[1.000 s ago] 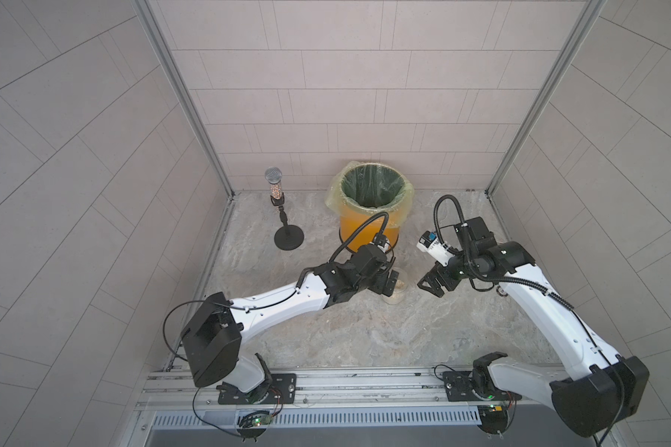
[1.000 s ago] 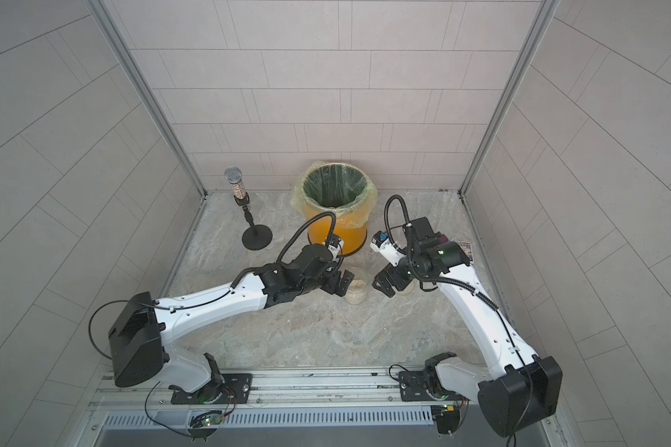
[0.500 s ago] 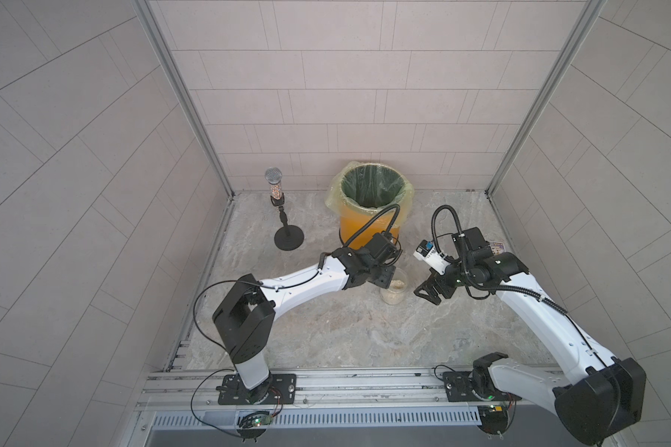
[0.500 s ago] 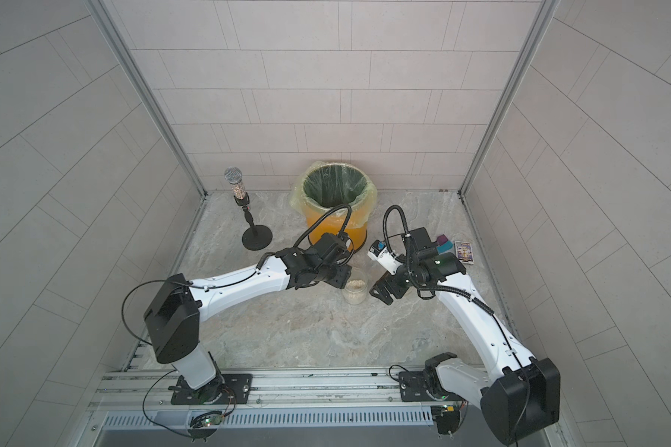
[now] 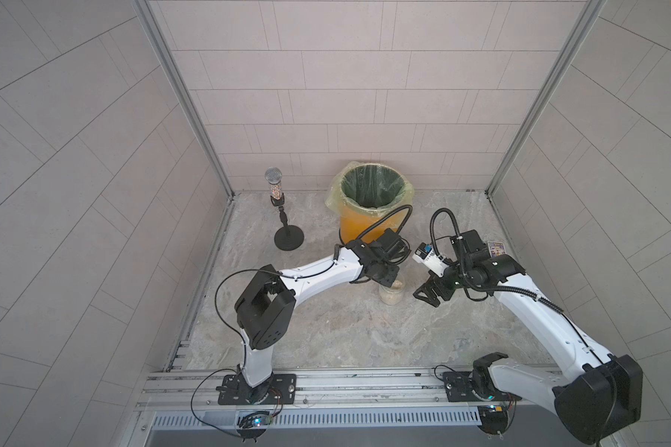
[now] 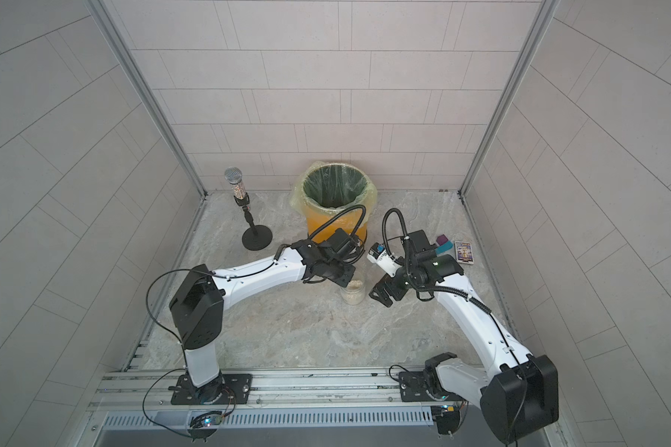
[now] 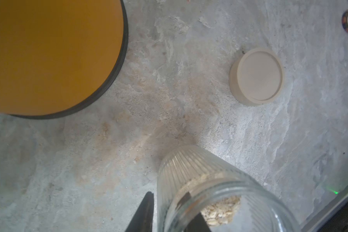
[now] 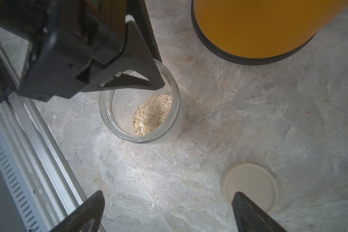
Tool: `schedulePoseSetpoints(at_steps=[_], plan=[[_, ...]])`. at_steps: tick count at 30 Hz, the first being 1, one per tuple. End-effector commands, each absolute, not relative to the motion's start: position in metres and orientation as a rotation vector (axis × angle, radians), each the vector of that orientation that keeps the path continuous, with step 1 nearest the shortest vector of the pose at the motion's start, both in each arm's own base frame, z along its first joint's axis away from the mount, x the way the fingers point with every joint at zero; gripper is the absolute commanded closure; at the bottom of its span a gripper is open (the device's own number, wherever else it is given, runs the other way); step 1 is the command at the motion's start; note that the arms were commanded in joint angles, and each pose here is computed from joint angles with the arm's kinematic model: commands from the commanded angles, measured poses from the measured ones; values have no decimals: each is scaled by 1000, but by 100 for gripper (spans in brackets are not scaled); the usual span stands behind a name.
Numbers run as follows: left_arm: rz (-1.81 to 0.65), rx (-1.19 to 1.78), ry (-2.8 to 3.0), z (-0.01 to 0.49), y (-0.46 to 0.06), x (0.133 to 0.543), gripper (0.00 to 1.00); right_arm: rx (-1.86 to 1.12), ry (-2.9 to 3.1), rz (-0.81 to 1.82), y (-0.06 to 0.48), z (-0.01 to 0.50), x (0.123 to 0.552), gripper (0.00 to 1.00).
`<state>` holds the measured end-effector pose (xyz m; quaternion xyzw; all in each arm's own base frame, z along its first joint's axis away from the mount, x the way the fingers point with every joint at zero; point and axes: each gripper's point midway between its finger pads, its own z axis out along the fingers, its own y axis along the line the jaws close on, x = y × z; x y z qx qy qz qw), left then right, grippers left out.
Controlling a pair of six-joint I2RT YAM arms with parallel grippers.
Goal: Empty expired oatmeal from jars
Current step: Pick up the jar from the center of the board.
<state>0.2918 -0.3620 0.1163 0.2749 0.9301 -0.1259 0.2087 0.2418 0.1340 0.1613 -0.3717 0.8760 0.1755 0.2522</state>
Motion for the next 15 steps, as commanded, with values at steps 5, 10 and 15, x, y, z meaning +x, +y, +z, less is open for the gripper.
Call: schedulePoseSetpoints(at_steps=[5, 10, 15], plan=[[-318, 782, 2609, 116, -357, 290, 87, -1037, 2387, 497, 135, 154, 241, 0], [-365, 800, 2611, 114, -363, 287, 96, -1065, 2372, 504, 137, 153, 239, 1], [-441, 805, 2569, 119, -371, 286, 100, -1120, 2331, 509, 139, 155, 236, 1]])
